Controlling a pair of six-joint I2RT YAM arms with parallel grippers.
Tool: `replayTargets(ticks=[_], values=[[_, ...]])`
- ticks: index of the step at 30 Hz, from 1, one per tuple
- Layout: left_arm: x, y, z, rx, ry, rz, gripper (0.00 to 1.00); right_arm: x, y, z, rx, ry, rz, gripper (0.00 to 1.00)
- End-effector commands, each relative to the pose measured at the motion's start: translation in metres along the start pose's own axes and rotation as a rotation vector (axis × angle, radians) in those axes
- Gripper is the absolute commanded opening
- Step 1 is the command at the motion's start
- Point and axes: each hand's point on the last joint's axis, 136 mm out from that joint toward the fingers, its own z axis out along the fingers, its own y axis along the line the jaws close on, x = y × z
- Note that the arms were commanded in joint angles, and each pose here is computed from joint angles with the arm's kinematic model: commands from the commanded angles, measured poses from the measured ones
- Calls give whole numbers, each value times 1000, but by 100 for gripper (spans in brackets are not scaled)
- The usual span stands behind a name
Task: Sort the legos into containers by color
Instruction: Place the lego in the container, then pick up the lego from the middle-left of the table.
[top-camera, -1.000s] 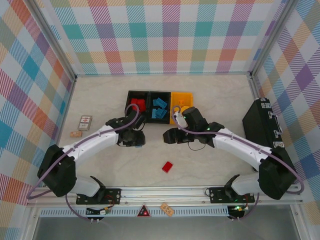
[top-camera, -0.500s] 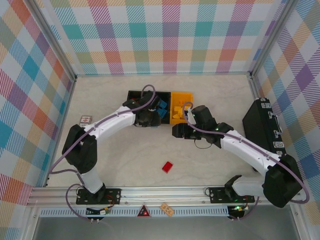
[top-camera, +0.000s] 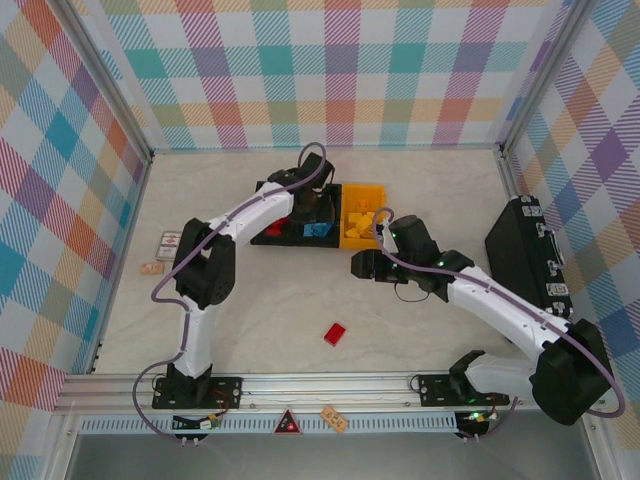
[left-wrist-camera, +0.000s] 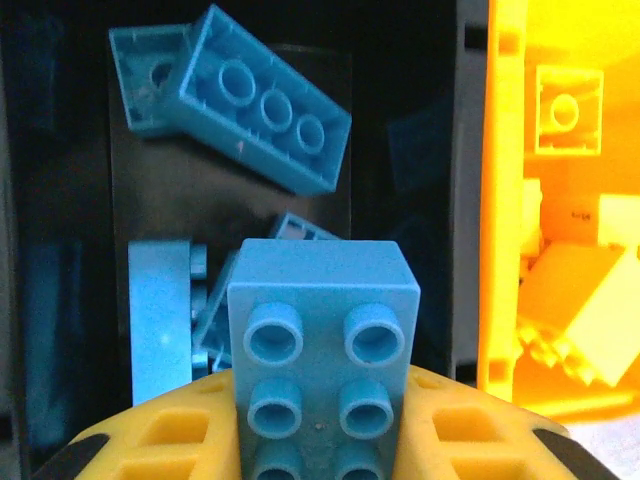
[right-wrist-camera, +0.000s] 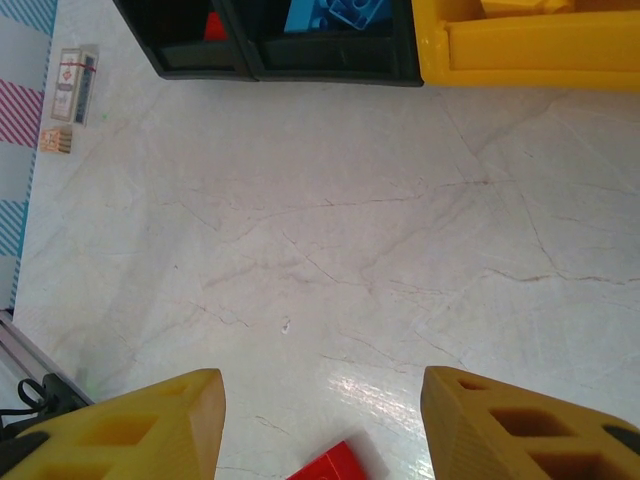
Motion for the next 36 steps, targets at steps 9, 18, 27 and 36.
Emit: replayTargets(ticks=[9,18,27,36], values=[[-19,-8,11,18,29,32,41,3,-10,2,32,8,29,55],[-21,-7,-10,18,-2,30,50,2,-7,2,19,9,32,54],[11,-13,-45,74,-10,51,50,2,-3,1,6,19,23,55],[56,3,-71,106,7,55,49,12,-6,0,14,62,12,55]])
